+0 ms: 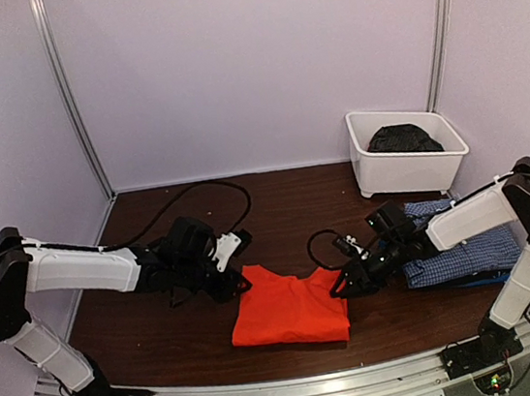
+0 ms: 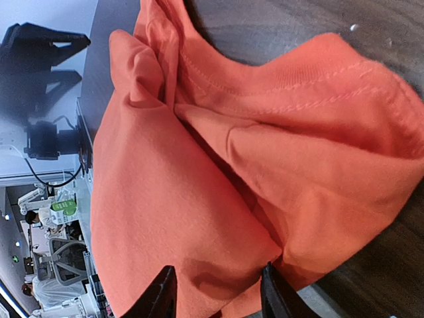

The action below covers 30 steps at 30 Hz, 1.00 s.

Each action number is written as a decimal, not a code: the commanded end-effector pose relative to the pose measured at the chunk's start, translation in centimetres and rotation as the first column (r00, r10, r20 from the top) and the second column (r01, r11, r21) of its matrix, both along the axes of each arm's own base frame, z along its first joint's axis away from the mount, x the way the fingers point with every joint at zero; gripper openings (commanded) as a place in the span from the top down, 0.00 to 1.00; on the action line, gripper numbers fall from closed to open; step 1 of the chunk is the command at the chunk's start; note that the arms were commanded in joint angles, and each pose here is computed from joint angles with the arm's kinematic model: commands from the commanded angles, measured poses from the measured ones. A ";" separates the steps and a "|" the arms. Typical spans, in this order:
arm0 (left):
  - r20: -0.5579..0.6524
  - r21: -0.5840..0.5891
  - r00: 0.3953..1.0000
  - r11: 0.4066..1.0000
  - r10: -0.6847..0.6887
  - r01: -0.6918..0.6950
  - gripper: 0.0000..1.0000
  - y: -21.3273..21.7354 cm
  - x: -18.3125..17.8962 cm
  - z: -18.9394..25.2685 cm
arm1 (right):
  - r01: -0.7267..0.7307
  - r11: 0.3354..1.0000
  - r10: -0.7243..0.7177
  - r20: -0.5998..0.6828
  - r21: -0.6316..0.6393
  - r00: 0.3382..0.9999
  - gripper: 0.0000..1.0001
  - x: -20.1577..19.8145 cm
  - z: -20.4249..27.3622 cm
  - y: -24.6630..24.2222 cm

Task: Fold and stack the mixed laundry pile
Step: Adjust the square-folded T-shirt at the center of the board.

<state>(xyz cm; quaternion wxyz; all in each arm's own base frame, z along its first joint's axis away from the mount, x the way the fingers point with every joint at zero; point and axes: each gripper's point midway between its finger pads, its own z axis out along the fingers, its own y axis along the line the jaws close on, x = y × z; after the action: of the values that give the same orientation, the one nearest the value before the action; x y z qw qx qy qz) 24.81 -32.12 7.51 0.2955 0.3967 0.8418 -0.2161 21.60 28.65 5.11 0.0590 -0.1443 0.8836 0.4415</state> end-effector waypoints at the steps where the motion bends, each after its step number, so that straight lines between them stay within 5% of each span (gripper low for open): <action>1: -0.052 -0.103 0.997 0.993 0.056 -0.061 0.60 -0.3 1.4 0.6 | -0.032 0.999 0.032 0.013 0.010 0.999 0.56 -0.3 0.1 1.2; 9: -0.101 -0.132 0.995 0.991 0.016 -0.029 0.60 -1.8 1.8 -0.6 | -0.037 0.999 0.037 -0.011 -0.004 0.999 0.57 -0.7 -0.7 1.4; 13: -0.135 -0.140 0.991 0.990 -0.018 -0.001 0.62 -2.4 1.3 -1.5 | -0.030 0.999 0.030 0.015 0.011 0.999 0.69 -0.4 0.3 1.6; 20: -0.120 -0.158 0.992 0.987 -0.021 0.002 1.00 -2.6 1.5 -0.8 | 0.003 0.999 -0.008 0.149 0.035 0.989 0.89 0.8 3.2 1.4; 24: -0.092 -0.160 0.996 0.987 -0.020 0.005 1.00 -2.7 1.9 0.2 | 0.028 0.999 -0.033 0.213 0.028 0.976 1.00 1.3 4.1 0.8; 30: -0.035 -0.141 0.999 0.989 0.034 -0.038 1.00 -2.3 3.5 1.2 | 0.098 0.994 -0.080 0.346 -0.037 0.935 1.00 2.8 4.7 -0.7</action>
<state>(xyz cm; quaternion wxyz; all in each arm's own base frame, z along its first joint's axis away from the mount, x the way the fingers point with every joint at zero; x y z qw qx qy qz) 25.94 -33.78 5.42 0.2537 0.3611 0.8518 -0.2823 23.01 29.17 9.70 0.1714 -0.1766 0.8694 0.4284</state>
